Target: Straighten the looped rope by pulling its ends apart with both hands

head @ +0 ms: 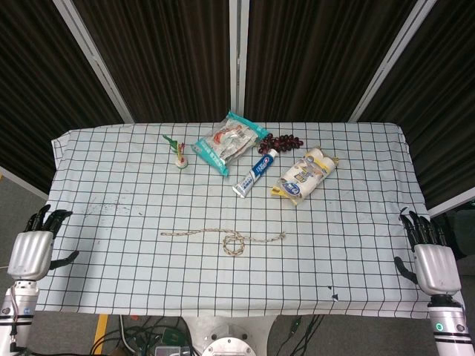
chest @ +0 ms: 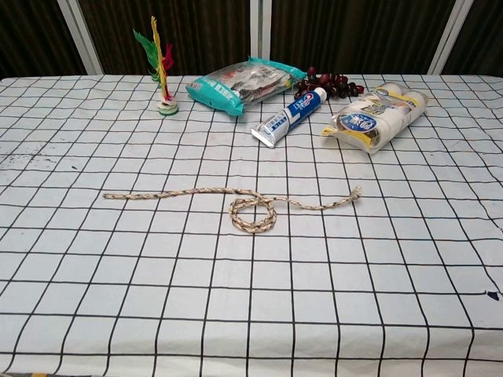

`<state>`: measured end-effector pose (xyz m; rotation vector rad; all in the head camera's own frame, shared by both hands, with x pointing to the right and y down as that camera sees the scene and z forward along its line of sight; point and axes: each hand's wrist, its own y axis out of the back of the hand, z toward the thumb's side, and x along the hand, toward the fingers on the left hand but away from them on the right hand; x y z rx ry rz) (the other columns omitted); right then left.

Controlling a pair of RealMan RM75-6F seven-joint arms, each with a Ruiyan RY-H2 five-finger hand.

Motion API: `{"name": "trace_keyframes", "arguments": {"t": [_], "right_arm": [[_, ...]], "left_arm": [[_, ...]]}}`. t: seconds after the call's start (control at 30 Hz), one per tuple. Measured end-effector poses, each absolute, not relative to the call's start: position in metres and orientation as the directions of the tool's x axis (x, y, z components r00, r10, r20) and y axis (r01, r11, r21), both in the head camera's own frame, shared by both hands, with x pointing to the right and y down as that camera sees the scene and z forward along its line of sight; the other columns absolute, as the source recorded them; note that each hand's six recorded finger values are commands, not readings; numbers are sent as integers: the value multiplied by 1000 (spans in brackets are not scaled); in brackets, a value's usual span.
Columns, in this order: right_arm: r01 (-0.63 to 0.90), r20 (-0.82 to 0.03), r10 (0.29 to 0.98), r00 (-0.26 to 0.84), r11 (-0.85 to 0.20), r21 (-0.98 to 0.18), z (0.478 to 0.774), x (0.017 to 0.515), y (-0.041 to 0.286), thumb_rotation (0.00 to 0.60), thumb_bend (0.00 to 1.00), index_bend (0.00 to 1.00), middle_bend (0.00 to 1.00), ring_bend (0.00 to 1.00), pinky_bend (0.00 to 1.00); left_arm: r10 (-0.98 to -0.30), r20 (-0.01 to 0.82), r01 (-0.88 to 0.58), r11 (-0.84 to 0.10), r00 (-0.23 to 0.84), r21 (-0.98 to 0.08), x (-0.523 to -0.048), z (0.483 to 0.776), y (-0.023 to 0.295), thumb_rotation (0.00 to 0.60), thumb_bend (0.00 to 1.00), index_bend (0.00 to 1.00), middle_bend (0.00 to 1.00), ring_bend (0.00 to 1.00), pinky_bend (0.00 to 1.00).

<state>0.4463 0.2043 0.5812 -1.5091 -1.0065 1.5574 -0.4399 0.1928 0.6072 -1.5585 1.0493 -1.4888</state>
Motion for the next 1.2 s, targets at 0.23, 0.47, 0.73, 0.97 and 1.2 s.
{"name": "trace_keyframes", "arguments": {"t": [0.23,0.47,0.73,0.97,1.2], "right_arm": [[12,-421,906,-47,-421,-907,579,449,203,600,244,0,0,0,0],[24,-410,910,-61,-409,-912,576,451,198,600,243,0,0,0,0],[27,-397,915,-71,-396,-918,571,455,193,600,244,0,0,0,0],[29,-388,918,-85,-387,-922,566,463,189,600,243,0,0,0,0],[36,-398,913,-90,-396,-917,570,468,189,600,244,0,0,0,0]], "left_arm": [[-913,409,-88,-408,16,-908,-434,610,192,600,93,213,165,47,145],[-892,431,-113,-447,136,-888,-390,621,181,600,93,244,166,48,148],[-799,532,-73,-571,280,-818,-317,660,171,600,95,338,184,48,152],[-724,589,-67,-649,358,-757,-252,701,168,600,100,362,207,48,159],[-692,632,-19,-679,349,-734,-233,731,164,600,128,385,223,48,161]]}}
